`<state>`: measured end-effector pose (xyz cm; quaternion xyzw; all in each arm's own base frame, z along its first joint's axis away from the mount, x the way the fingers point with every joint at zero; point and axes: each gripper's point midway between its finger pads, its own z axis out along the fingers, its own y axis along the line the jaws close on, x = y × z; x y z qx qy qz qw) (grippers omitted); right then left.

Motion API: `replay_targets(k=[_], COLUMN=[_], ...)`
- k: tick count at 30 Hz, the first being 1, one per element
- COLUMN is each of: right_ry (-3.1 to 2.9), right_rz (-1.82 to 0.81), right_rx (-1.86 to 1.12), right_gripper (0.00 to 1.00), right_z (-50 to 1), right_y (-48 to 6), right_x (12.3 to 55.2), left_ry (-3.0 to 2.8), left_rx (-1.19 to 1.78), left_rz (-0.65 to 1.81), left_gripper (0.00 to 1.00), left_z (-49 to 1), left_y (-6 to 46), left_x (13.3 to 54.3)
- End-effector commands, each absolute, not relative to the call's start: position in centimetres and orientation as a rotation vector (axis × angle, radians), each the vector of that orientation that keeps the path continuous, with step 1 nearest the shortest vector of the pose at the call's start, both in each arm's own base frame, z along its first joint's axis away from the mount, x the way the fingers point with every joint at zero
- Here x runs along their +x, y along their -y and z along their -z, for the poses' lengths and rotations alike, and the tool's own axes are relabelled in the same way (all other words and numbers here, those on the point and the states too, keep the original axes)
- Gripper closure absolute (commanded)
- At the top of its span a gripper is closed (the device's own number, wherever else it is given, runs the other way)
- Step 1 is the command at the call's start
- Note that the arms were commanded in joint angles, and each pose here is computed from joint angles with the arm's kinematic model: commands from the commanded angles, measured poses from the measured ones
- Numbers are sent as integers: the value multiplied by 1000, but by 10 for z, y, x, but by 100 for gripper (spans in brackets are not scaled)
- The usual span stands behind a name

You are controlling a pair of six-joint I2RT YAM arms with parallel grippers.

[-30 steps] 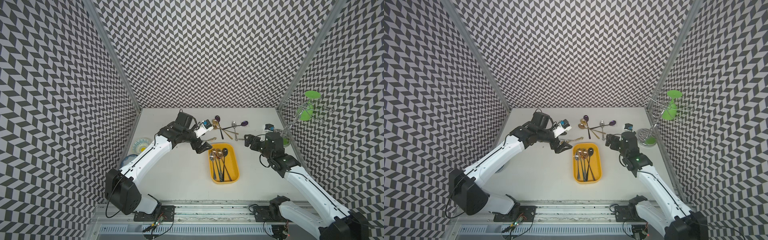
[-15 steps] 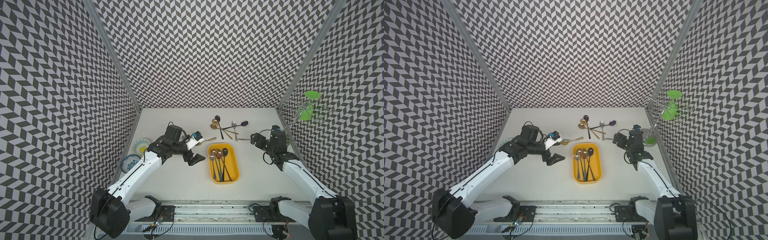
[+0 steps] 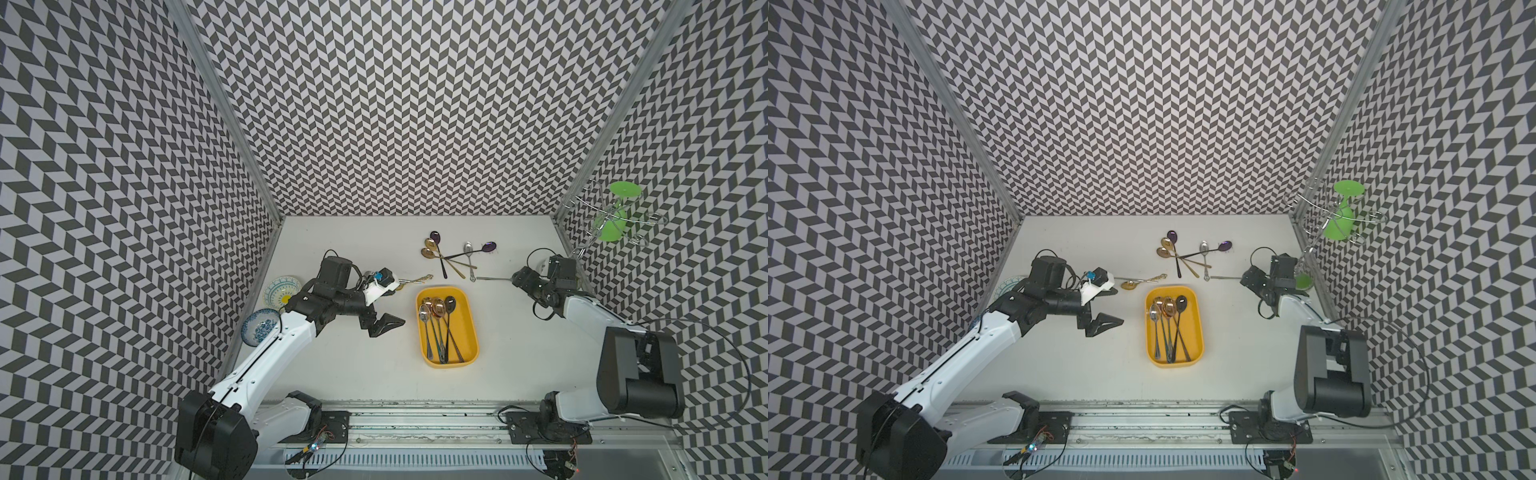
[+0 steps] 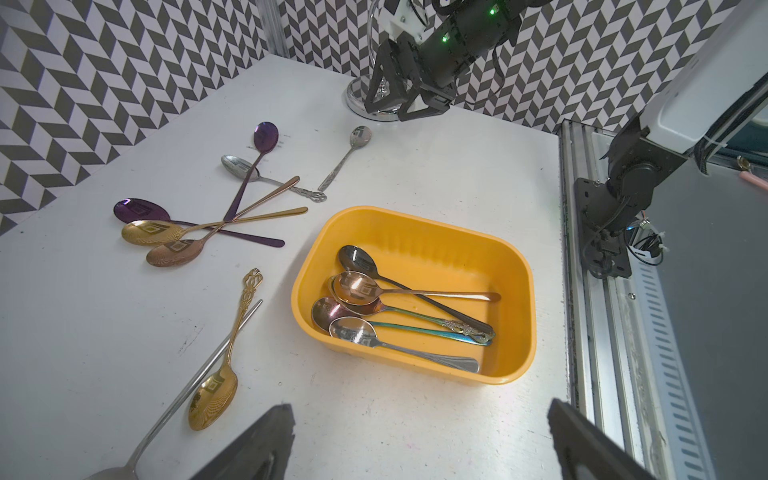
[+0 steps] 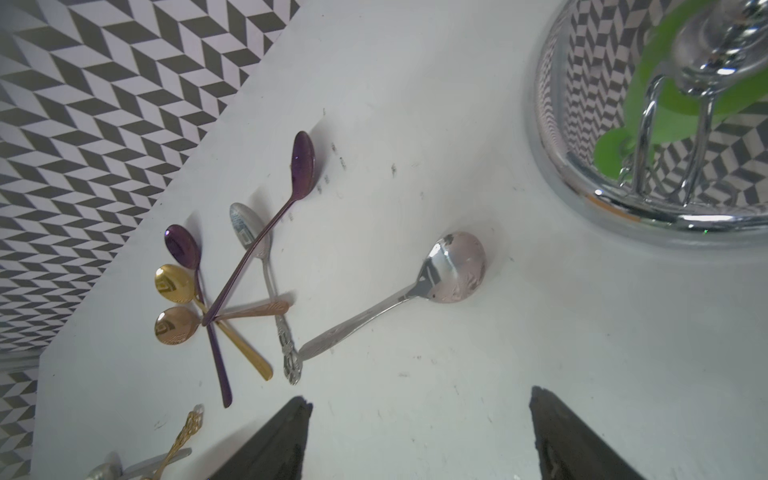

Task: Put the spoon into the storage box
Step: Place the spoon in the storage box, then pick up the spoon from the center of the board.

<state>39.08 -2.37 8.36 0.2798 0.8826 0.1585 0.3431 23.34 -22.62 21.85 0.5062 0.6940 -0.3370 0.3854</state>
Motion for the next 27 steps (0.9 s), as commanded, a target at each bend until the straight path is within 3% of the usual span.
replay_targets(k=[1,5,10,27], right_ry=[-2288,-2321,-2361,-2356], right_rz=[-460,-458,-464,-367], right_rx=[685,714,728,777], right_gripper=[22,27,40,46], right_z=[-84,-69,-57,-36], right_y=[24,27,30,49], right_x=[405,412,424,436], left_ry=[-1697,-1714,-1711,-1717], left_rx=[1288,1262,1243,1197], left_rz=[863,851,847,823], left_gripper=[1,1,1,1], left_z=[-233,-235,-235,-239], left_y=[226,220,216,206], left_x=[233,238,241,246])
